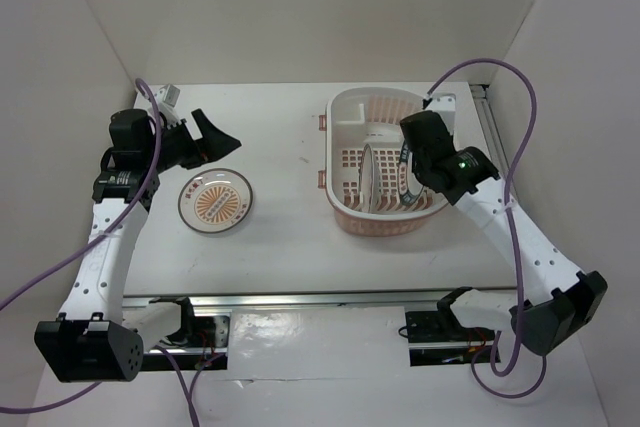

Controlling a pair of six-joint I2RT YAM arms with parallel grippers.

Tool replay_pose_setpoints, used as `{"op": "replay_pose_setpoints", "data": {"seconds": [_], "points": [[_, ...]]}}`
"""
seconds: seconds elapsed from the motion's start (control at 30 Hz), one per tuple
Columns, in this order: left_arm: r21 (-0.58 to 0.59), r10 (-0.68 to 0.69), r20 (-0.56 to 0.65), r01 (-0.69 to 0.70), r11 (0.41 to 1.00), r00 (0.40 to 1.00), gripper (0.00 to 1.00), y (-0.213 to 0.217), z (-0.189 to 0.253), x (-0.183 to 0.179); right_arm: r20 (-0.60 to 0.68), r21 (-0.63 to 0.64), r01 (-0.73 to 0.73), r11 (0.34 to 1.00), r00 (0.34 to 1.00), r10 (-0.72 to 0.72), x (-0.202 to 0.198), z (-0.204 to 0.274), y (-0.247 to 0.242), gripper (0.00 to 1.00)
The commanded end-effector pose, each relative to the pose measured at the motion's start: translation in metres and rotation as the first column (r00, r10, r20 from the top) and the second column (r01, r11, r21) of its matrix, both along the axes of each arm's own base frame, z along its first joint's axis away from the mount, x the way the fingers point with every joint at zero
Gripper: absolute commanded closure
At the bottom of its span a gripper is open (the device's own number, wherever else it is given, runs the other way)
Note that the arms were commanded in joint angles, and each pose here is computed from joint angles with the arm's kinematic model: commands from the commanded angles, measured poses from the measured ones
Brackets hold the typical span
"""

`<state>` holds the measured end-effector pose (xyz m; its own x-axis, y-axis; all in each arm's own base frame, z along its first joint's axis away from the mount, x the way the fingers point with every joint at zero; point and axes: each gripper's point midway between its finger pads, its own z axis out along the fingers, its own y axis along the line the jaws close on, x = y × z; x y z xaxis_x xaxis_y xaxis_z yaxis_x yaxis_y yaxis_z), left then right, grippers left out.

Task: Load the plates into the dish rack

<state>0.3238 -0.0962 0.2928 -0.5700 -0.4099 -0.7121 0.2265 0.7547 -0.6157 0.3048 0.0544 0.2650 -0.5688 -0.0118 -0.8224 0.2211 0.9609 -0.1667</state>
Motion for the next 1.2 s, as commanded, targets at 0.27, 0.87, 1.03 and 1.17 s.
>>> {"op": "replay_pose_setpoints", "data": {"seconds": [0.27,0.87,1.03,1.17], "points": [[0.021,-0.016,0.074,0.014,1.000,0.997,0.00,0.000,0.013,-0.001,0.073,0.101,-0.051,0.994,0.996,0.044,0.007,-0.007,0.033,1.00],[0.025,-0.007,0.074,0.006,1.000,0.997,0.00,0.001,0.012,-0.002,-0.004,0.059,-0.031,0.998,0.999,0.031,0.001,-0.046,0.034,1.00],[0.032,-0.011,0.079,0.008,0.999,0.997,0.00,0.002,0.012,-0.002,-0.013,0.054,-0.031,0.998,0.999,0.031,0.002,-0.052,0.034,1.00],[0.032,-0.011,0.079,0.008,0.999,0.997,0.00,0.002,0.012,-0.002,-0.020,0.030,-0.016,0.999,1.000,0.016,0.002,-0.056,0.031,1.00]]}}
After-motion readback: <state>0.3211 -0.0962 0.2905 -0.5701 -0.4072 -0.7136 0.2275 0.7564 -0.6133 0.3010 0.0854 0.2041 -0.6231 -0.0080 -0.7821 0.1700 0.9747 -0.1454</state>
